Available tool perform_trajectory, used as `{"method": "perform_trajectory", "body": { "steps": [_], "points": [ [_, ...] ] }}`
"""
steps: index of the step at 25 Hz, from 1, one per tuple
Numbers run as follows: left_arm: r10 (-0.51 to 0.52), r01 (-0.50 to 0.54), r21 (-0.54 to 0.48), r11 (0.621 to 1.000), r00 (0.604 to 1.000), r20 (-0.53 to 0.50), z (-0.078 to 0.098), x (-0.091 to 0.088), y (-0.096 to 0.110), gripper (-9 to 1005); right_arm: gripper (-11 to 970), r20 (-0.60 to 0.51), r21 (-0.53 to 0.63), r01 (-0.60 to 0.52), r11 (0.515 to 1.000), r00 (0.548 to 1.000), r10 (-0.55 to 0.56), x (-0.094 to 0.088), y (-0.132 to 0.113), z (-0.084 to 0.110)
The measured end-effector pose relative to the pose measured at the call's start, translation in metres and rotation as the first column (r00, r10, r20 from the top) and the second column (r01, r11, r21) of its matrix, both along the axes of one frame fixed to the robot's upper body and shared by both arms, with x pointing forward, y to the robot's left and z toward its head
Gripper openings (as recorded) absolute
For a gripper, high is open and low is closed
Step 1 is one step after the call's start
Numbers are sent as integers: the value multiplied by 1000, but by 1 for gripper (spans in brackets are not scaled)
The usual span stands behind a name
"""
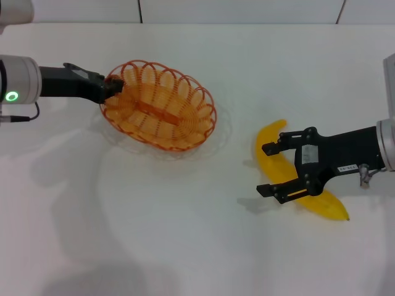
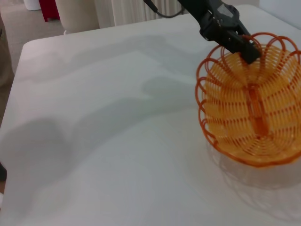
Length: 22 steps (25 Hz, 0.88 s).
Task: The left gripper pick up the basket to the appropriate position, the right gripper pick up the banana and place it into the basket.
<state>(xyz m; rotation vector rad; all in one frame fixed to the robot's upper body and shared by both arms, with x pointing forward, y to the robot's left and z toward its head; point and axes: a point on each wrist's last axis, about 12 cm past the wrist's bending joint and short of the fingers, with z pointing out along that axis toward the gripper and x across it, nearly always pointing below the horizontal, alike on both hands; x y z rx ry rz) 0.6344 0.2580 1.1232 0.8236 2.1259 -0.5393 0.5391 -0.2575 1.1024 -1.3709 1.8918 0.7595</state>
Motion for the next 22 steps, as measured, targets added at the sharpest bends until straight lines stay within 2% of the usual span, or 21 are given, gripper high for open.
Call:
{"method": "perform_trajectory", "body": {
  "steps": [5, 14, 22],
  "points": [
    [32, -32, -31, 999, 999, -10, -12, -1, -2, 69, 880, 0, 0, 0, 1000, 1000, 0, 0, 0, 0],
    [126, -130, -72, 989, 990, -62, -35, -12, 10, 67, 880, -7, -4, 4, 1000, 1000, -4, 1, 0, 0],
    [172, -177, -63, 982, 982, -81, -48, -16, 15, 68, 880, -8, -5, 4, 1000, 1000, -4, 1, 0, 0]
  ]
}}
